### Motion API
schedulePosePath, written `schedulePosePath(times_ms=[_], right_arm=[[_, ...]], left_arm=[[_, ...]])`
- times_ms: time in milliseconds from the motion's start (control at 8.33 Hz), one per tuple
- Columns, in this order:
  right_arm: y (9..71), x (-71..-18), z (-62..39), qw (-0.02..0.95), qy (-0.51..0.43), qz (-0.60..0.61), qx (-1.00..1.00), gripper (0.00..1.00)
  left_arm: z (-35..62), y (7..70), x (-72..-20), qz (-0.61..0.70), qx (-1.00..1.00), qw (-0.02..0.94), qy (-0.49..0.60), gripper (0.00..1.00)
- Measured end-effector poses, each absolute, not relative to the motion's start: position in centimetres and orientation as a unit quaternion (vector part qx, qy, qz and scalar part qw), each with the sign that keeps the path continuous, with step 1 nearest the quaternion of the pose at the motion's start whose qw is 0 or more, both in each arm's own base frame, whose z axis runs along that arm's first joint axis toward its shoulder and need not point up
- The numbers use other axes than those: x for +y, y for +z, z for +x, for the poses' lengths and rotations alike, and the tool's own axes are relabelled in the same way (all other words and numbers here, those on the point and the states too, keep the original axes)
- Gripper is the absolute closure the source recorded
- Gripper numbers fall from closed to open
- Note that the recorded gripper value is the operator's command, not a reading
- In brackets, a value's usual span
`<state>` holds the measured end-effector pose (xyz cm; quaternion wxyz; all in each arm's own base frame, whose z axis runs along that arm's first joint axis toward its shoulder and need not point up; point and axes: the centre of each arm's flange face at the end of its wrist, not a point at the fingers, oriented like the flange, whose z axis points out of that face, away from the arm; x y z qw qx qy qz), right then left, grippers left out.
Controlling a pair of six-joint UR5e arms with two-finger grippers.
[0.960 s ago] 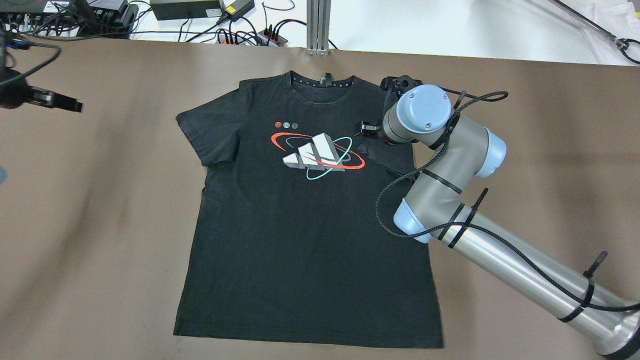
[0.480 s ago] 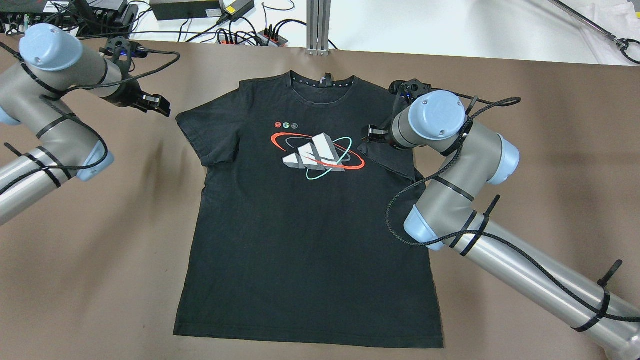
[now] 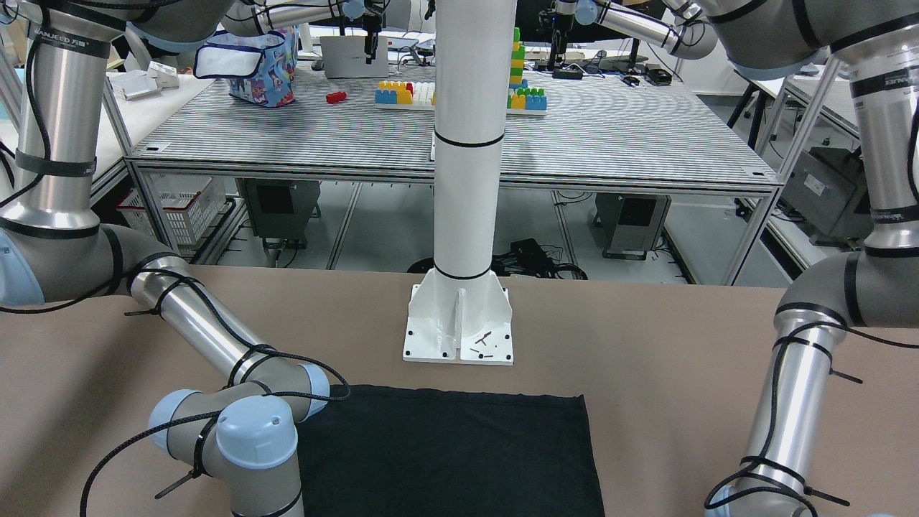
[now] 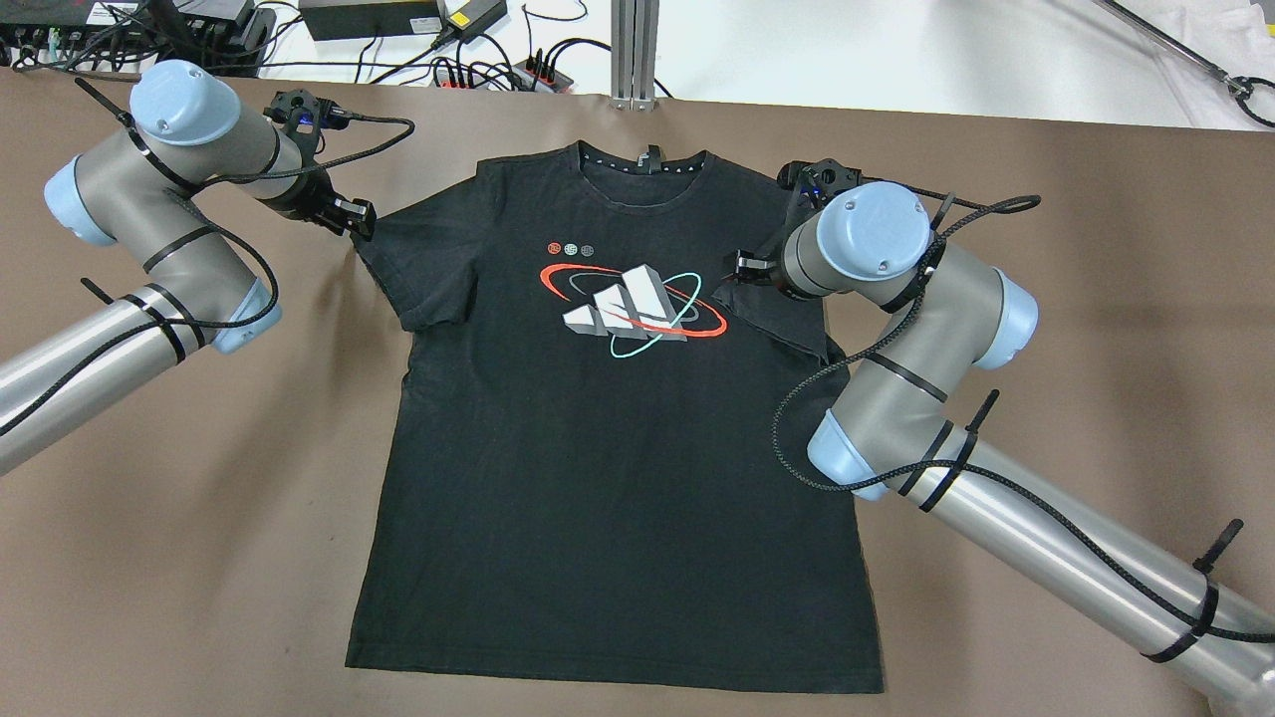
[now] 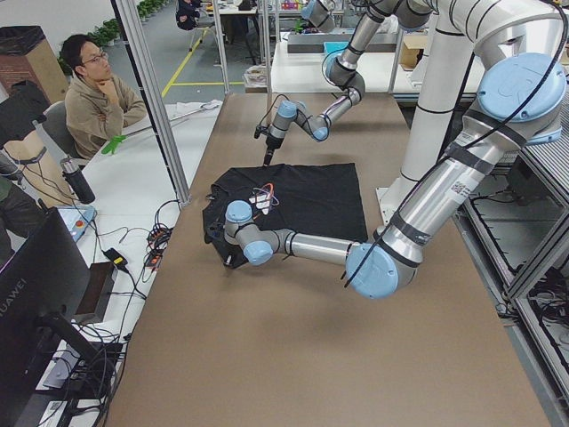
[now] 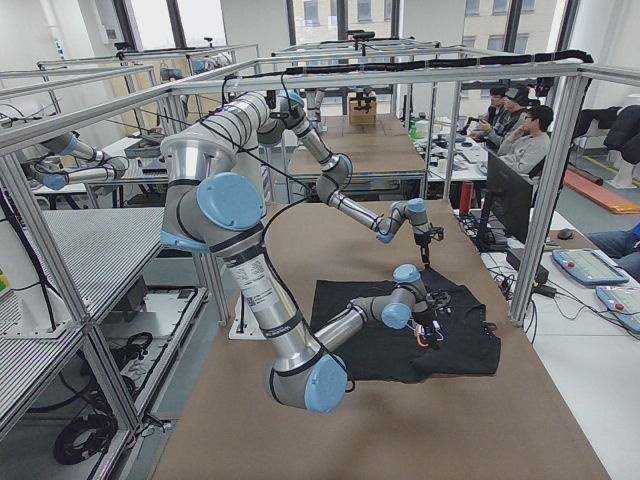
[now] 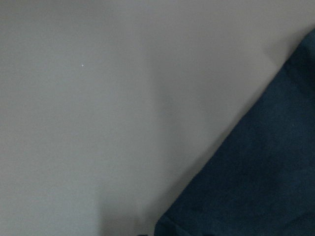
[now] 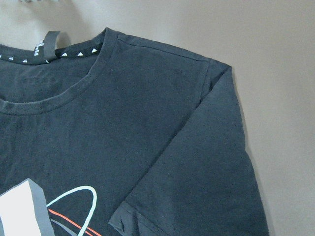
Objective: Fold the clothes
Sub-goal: 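Move the left gripper to the other shoulder while the right gripper waits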
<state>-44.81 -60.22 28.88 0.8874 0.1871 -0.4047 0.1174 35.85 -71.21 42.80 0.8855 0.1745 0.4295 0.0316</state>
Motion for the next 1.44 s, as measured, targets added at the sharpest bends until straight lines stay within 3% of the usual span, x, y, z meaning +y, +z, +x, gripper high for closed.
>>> schedulePosePath(times_ms=[120,240,360,840,1440], right_arm=[[29.0,-60.2,-44.8,0.888,0.117,0.187,-0.404,0.05],[29.0,-60.2,-44.9,0.888,0.117,0.187,-0.404,0.05],[29.0,-60.1,-44.9,0.888,0.116,0.186,-0.404,0.05],[28.9,-59.9,-45.2,0.888,0.114,0.186,-0.405,0.05],[29.7,-59.8,-45.2,0.890,0.112,0.184,-0.401,0.05]], left_arm=[[36.3,43.3,-71.4,0.172,0.429,0.886,0.033,0.58],[36.5,43.6,-71.5,0.171,0.429,0.887,0.033,0.68],[36.6,43.8,-71.5,0.169,0.428,0.887,0.032,0.97],[36.8,42.5,-71.7,0.159,0.444,0.881,0.036,1.00],[36.4,28.1,-71.9,0.104,0.516,0.850,-0.010,1.00]])
